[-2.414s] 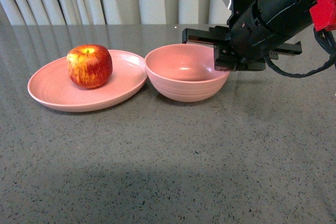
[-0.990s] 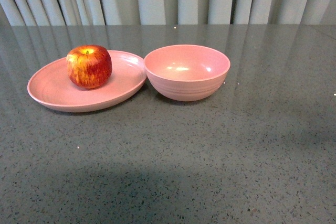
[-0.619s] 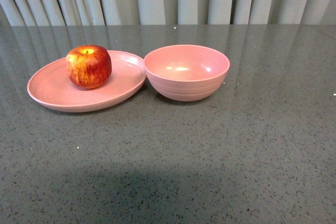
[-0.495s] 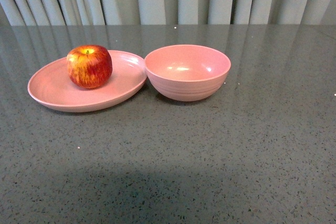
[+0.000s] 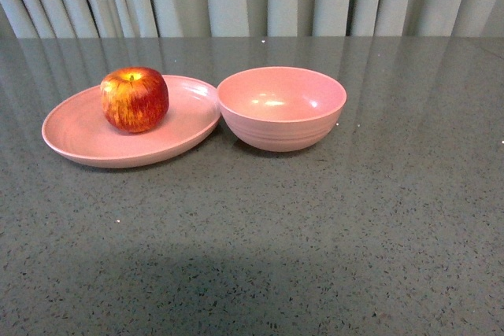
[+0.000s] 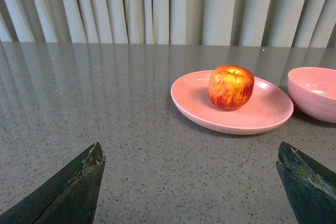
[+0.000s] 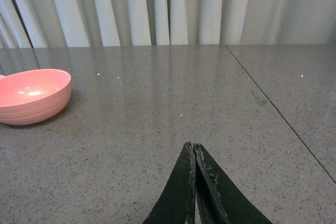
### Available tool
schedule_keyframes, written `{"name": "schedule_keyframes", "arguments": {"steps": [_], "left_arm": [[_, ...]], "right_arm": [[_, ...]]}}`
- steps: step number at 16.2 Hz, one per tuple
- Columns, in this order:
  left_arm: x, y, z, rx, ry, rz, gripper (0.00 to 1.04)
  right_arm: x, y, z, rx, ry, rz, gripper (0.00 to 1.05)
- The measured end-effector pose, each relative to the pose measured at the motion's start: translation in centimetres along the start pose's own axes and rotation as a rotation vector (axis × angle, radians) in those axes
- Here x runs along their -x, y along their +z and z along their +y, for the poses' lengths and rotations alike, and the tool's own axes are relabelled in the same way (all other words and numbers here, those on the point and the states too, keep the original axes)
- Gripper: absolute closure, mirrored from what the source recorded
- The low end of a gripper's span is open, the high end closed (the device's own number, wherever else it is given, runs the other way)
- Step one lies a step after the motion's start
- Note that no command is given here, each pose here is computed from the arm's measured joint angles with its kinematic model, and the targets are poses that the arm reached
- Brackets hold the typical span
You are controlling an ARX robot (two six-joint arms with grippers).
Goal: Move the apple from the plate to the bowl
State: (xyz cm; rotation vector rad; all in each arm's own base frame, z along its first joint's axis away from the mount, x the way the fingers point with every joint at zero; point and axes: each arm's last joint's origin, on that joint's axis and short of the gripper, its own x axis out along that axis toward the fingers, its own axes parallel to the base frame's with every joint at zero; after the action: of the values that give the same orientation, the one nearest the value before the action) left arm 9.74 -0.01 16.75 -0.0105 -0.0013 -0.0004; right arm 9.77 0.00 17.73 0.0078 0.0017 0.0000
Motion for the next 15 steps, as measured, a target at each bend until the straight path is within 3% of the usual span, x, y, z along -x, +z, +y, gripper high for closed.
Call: {"name": "schedule_keyframes", "arguments": {"steps": [7,8,10,12,15], "left_arm": [[0.0,0.0,0.0,0.0,0.0,0.0,0.07],[0.0,0.0,0.0,0.0,0.0,0.0,0.07],[0.0,0.0,0.0,0.0,0.0,0.0,0.07],[0.0,0.0,0.0,0.0,0.0,0.0,0.07],[0.0,0.0,0.0,0.0,0.0,0.0,0.07]], "right_arm": [[0.1,-1.0,0.0,0.002,0.0,-0.006,1.03],[0.1,-1.0,0.0,0.002,0.0,-0.006,0.98],[0.1,-1.0,0.0,0.002,0.0,-0.006,0.25],[0.1,-1.0,0.0,0.002,0.0,-0.006,0.04],[0.1,-1.0,0.0,0.002,0.0,-0.006,0.08]]}}
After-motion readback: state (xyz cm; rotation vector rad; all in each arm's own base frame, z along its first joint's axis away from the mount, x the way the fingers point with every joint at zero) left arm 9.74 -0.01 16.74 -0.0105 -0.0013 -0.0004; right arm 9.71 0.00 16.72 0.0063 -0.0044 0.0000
